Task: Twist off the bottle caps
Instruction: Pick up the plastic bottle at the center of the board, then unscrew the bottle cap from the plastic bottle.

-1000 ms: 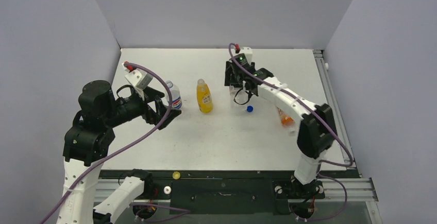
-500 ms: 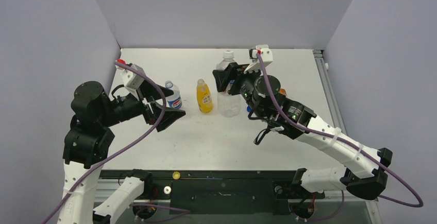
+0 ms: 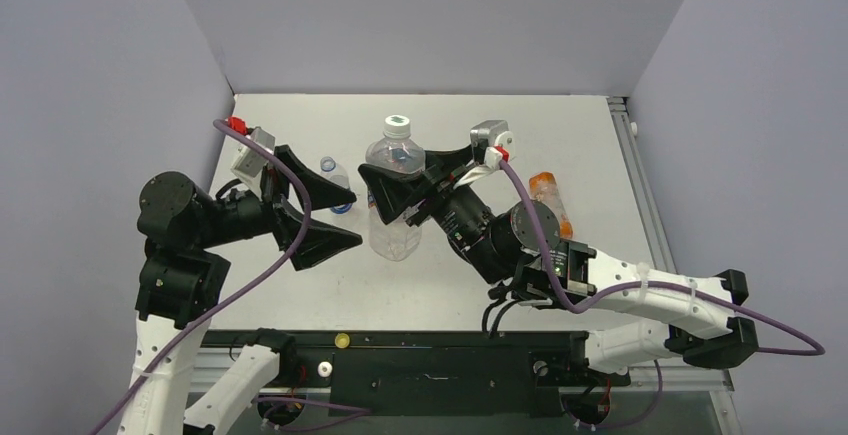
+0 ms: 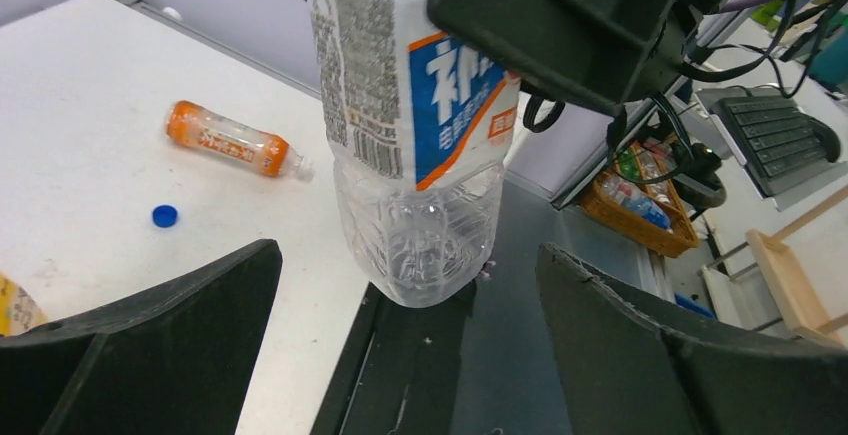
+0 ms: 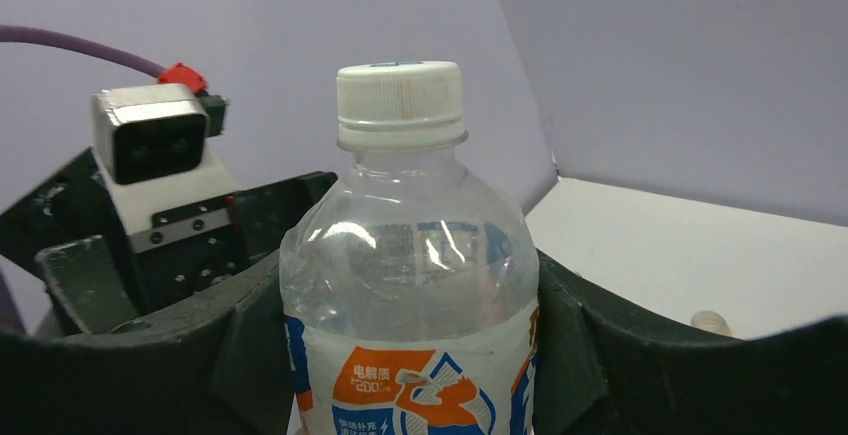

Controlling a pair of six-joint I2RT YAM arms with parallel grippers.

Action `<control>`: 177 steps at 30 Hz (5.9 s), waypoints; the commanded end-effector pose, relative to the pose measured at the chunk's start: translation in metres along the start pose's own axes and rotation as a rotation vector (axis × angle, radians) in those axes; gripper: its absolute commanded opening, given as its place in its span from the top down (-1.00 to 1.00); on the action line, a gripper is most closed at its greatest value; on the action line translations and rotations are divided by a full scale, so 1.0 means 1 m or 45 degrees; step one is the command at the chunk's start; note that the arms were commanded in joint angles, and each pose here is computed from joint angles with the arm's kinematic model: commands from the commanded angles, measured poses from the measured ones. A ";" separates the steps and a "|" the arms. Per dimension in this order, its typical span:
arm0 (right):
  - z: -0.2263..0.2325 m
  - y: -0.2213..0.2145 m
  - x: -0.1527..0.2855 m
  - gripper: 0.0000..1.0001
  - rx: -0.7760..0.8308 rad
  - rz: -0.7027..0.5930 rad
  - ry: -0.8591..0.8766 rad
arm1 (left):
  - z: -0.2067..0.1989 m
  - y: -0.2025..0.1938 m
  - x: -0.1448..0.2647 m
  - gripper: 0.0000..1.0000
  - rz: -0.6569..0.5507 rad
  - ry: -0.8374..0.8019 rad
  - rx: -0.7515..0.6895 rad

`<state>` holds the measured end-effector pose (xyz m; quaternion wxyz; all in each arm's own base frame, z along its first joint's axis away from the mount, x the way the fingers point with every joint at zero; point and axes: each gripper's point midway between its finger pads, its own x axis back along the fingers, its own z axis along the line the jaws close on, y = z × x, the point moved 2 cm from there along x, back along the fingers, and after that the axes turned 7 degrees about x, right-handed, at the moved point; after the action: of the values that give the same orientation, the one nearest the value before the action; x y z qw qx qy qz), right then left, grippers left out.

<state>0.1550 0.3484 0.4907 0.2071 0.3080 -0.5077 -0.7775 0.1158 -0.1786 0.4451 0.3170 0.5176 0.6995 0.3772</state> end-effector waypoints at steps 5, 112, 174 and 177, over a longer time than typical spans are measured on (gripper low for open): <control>0.049 0.059 -0.005 0.44 -0.172 -0.264 0.278 | -0.040 0.016 0.002 -0.93 -0.051 -0.236 0.032; 0.050 0.024 -0.027 -0.52 0.112 0.345 0.203 | 0.019 -0.006 0.023 0.80 -0.038 0.242 -0.565; 0.073 0.055 -0.002 1.00 0.078 0.193 0.537 | -0.010 0.002 0.014 1.00 -0.093 0.055 -0.324; 0.089 0.068 0.015 1.00 0.079 0.148 0.730 | -0.022 0.001 0.011 1.00 -0.076 -0.046 -0.225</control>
<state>0.1189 0.4012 0.5111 0.3930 0.3595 -0.5403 -0.6515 0.1158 -0.1633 0.4359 0.3544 0.4272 0.6749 0.4862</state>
